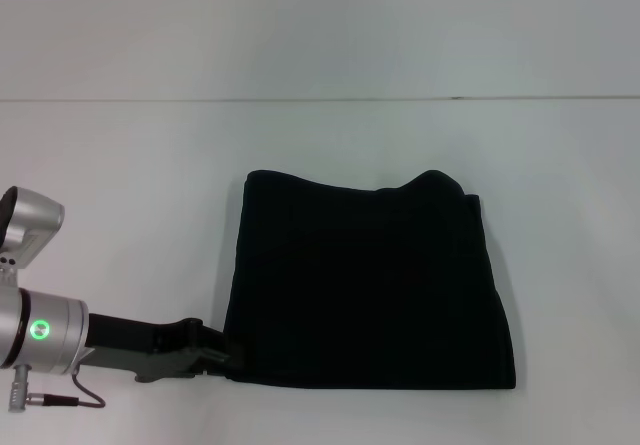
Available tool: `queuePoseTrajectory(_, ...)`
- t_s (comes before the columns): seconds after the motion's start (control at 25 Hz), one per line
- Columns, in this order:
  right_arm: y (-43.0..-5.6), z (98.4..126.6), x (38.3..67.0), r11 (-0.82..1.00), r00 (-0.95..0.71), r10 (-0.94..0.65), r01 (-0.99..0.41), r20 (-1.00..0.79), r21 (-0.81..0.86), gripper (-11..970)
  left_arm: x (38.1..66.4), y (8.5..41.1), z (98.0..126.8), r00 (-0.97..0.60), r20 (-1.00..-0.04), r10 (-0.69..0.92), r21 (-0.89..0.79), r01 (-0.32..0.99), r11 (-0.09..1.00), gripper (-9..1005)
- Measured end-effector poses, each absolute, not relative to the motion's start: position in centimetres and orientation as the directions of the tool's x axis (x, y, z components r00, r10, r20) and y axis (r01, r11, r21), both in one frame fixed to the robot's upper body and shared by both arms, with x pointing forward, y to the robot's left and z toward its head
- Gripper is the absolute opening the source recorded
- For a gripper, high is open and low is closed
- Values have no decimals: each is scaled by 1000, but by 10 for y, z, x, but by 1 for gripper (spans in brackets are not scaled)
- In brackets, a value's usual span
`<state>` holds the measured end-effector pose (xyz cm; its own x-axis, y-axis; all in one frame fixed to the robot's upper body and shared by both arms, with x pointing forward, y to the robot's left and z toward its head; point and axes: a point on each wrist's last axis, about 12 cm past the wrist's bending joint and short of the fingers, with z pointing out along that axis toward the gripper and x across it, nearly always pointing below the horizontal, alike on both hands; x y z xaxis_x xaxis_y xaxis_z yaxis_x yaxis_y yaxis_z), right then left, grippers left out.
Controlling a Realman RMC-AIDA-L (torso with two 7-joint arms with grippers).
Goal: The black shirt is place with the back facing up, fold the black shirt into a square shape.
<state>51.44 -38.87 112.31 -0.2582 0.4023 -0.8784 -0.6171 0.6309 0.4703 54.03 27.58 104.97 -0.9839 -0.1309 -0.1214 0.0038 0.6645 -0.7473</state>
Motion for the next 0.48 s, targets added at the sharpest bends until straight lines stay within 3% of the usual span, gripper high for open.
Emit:
queuePoseTrajectory(0.4, -389, 1124, 515, 633, -253, 405, -616, -879, 469, 794, 539, 273, 1051, -985, -122, -121, -758, 14, 652, 43)
queuePoseTrajectory(0.48, -389, 1124, 515, 633, -253, 405, -616, -879, 469, 794, 539, 273, 1051, -986, -121, -116, -761, 17, 649, 40)
